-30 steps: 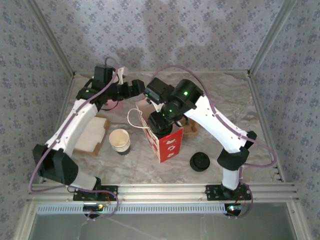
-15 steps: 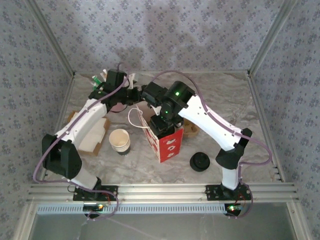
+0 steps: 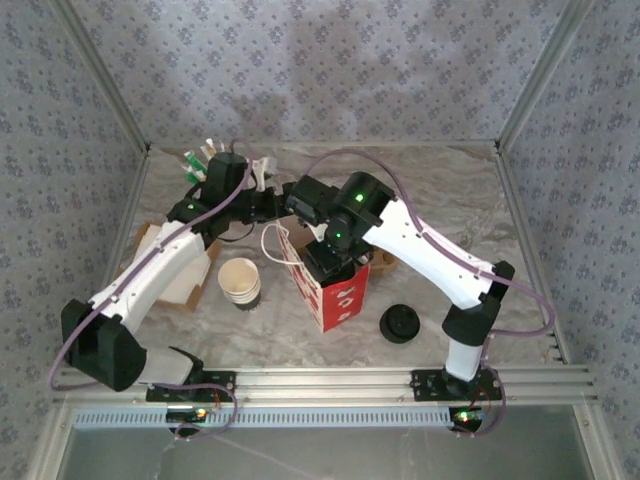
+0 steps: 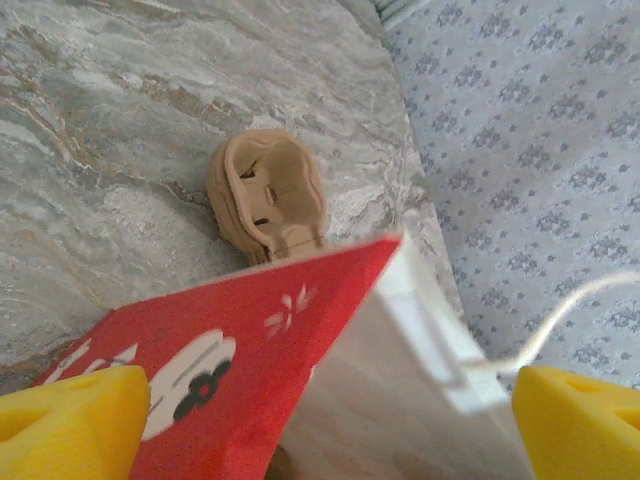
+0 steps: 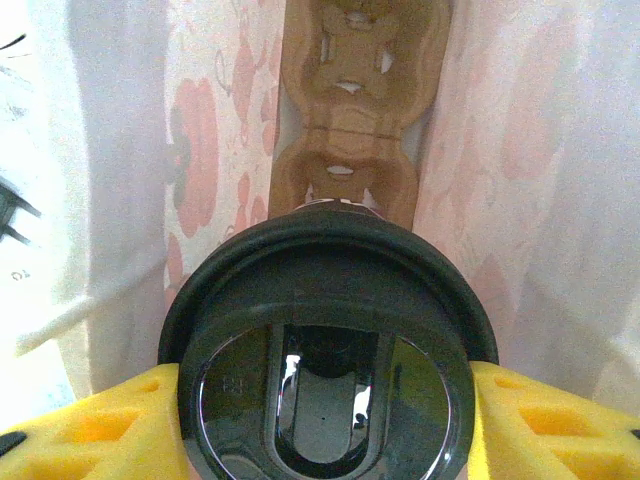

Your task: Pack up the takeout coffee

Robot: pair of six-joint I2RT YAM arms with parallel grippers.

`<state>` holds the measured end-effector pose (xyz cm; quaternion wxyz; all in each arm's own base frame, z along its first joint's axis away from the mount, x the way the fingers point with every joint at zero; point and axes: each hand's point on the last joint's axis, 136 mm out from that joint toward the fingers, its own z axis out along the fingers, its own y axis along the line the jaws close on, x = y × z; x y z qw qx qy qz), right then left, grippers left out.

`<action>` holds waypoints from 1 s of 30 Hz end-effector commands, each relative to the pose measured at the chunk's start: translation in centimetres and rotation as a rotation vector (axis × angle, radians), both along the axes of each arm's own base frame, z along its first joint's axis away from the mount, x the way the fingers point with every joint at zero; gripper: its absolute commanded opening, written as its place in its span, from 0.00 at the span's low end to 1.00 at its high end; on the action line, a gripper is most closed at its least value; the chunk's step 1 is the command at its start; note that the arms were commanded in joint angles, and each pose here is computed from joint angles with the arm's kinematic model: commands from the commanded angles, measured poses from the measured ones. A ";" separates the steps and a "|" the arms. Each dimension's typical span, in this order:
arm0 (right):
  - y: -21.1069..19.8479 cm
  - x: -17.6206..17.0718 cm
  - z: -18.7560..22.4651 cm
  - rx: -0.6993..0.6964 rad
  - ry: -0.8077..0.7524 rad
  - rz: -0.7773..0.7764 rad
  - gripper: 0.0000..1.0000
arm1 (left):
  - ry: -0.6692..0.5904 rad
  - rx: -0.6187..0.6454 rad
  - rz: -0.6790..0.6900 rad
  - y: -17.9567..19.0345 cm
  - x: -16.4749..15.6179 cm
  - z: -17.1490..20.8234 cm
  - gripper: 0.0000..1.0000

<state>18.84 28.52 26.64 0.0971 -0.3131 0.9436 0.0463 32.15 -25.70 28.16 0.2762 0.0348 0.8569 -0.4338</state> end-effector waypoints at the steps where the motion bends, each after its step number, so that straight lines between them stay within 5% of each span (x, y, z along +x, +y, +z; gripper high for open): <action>1: -4.1 -3.0 -0.1 -0.127 0.102 -0.004 0.61 | -0.041 -0.006 0.043 0.9 -0.2 1.5 0.94; 15: -3.7 -1.5 -1.7 -0.177 0.139 -0.018 0.60 | -0.110 0.105 0.206 6.7 -1.6 3.1 0.95; 30: -2.8 -0.3 -3.1 -0.211 0.169 -0.022 0.60 | -0.170 0.129 0.189 9.8 -8.0 5.0 0.98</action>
